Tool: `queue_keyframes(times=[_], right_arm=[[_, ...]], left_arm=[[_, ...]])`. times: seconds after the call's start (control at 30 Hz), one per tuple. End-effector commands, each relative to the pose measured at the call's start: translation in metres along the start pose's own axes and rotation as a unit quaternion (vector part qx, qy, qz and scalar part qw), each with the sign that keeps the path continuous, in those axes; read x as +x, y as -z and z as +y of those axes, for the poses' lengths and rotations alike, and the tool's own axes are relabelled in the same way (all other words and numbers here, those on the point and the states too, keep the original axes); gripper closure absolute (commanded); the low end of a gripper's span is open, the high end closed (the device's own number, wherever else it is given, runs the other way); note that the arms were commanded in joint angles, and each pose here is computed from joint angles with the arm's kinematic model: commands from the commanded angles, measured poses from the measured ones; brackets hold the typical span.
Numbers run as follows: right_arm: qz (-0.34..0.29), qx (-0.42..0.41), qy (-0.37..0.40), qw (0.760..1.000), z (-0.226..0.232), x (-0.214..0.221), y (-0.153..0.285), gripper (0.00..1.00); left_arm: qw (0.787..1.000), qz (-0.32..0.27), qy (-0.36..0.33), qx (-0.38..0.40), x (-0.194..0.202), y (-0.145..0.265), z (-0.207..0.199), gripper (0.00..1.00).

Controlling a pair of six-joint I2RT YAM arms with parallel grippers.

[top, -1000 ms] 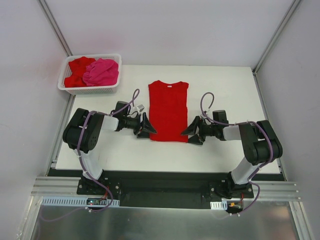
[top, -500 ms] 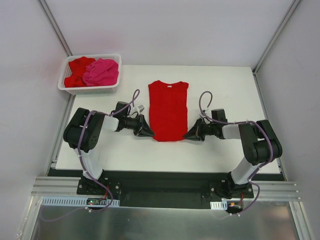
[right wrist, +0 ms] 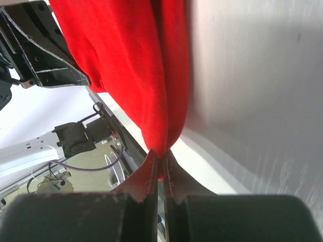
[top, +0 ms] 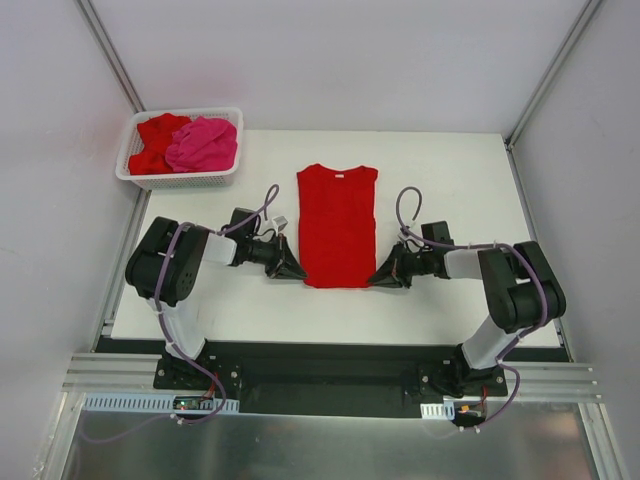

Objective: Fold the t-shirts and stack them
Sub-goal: Grab one side of the 2/3 rectangular tshirt with both arms, then fold the long partially folded tshirt into a neat square

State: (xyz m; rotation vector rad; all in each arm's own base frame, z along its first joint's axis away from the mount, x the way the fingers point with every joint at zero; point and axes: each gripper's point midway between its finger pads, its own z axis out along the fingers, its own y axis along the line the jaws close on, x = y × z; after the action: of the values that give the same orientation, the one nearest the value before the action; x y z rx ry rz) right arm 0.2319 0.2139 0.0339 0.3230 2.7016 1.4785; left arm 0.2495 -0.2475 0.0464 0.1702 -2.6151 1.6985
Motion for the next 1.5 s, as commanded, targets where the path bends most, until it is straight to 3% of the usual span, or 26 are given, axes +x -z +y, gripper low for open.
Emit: queue_keyframes(times=[0.0,0.63,0.9,1.47], right_arm=[[-0.002,-0.001,0.033,0.999,0.015,0.000,0.008,0.99],[0.024,0.019,0.057,0.998,0.020,0.045,0.021,0.99],[0.038,0.035,0.040,0.998,-0.002,0.083,0.015,0.99],[0.029,0.020,0.043,0.998,-0.004,0.094,0.015,0.99]], left_arm=[[1.000,0.014,-0.023,0.007,0.018,0.008,-0.009,1.00],[0.999,0.047,-0.001,-0.004,0.063,0.016,-0.001,1.00],[0.998,0.059,0.000,-0.013,0.085,0.017,0.002,1.00],[0.999,0.050,-0.006,-0.020,0.102,0.024,0.001,1.00]])
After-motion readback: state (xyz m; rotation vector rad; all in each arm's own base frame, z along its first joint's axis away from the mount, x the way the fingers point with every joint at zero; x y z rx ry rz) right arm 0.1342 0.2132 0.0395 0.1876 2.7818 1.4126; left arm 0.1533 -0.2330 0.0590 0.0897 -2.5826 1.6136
